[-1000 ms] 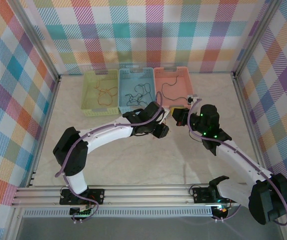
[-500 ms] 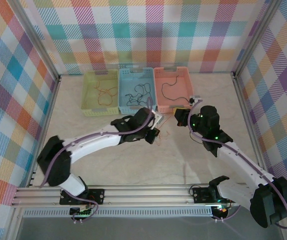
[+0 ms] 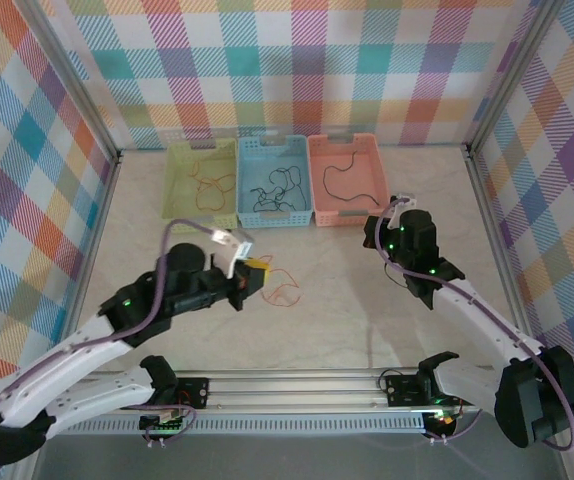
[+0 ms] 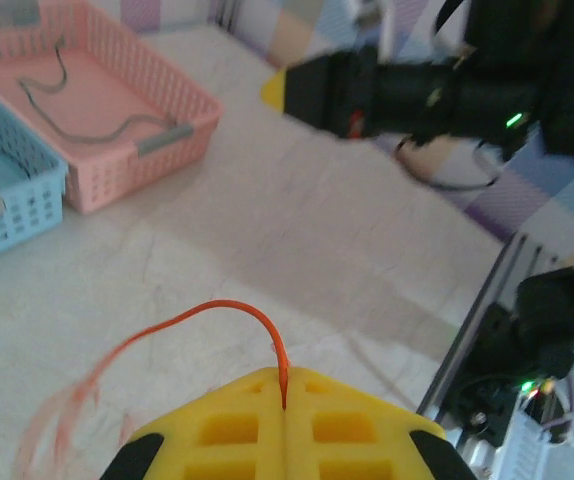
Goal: Untangle the cables
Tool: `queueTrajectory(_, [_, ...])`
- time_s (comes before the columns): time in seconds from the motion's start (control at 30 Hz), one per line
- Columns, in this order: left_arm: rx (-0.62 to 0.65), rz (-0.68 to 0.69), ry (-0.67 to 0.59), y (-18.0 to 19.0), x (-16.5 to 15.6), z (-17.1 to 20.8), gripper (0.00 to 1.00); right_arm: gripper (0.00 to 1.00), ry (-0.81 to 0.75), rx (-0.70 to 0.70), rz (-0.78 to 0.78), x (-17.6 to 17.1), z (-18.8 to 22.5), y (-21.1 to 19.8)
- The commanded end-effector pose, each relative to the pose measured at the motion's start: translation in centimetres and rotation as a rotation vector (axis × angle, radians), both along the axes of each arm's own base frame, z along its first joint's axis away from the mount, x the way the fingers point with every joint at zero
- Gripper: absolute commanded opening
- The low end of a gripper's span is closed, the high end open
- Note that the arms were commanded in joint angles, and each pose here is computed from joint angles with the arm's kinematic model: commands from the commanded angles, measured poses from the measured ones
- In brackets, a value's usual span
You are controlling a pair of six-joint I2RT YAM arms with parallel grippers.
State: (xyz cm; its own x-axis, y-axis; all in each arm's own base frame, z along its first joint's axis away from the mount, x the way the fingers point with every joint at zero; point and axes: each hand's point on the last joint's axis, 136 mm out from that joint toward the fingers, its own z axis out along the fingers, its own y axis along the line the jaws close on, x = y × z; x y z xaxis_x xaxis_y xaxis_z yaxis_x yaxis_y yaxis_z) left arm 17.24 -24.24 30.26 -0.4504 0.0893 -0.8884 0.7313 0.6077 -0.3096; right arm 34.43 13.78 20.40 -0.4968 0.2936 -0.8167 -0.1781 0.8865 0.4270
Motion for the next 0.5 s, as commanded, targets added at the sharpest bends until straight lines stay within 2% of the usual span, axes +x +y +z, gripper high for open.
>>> queueTrajectory(0.0, [-0.018,-0.015,0.006,1.3,-1.6,0.3,0.0,0.0,-0.039,0.027,0.004,0.4,1.0,0.3])
queueTrajectory(0.1, [-0.021,-0.008,0.006,1.5,-1.7,0.3,0.0,0.0,-0.093,0.066,0.101,0.1,2.2,1.9])
queueTrajectory(0.13, [-0.022,-0.011,0.01,1.4,-1.6,0.4,0.0,0.03,-0.122,0.081,0.153,-0.2,2.8,2.7])
queueTrajectory(0.27, [-0.027,0.033,0.035,1.1,-0.7,0.5,0.0,0.29,-0.288,0.187,0.456,-3.4,6.8,6.9])
queueTrajectory(0.37, [-0.023,0.081,0.071,0.9,0.2,0.6,0.0,0.44,-0.435,0.232,0.674,-6.9,9.9,9.5])
queueTrajectory(0.47, [-0.03,0.153,0.101,1.1,1.3,0.8,0.0,0.55,-0.525,0.215,0.838,-10.1,11.0,11.8])
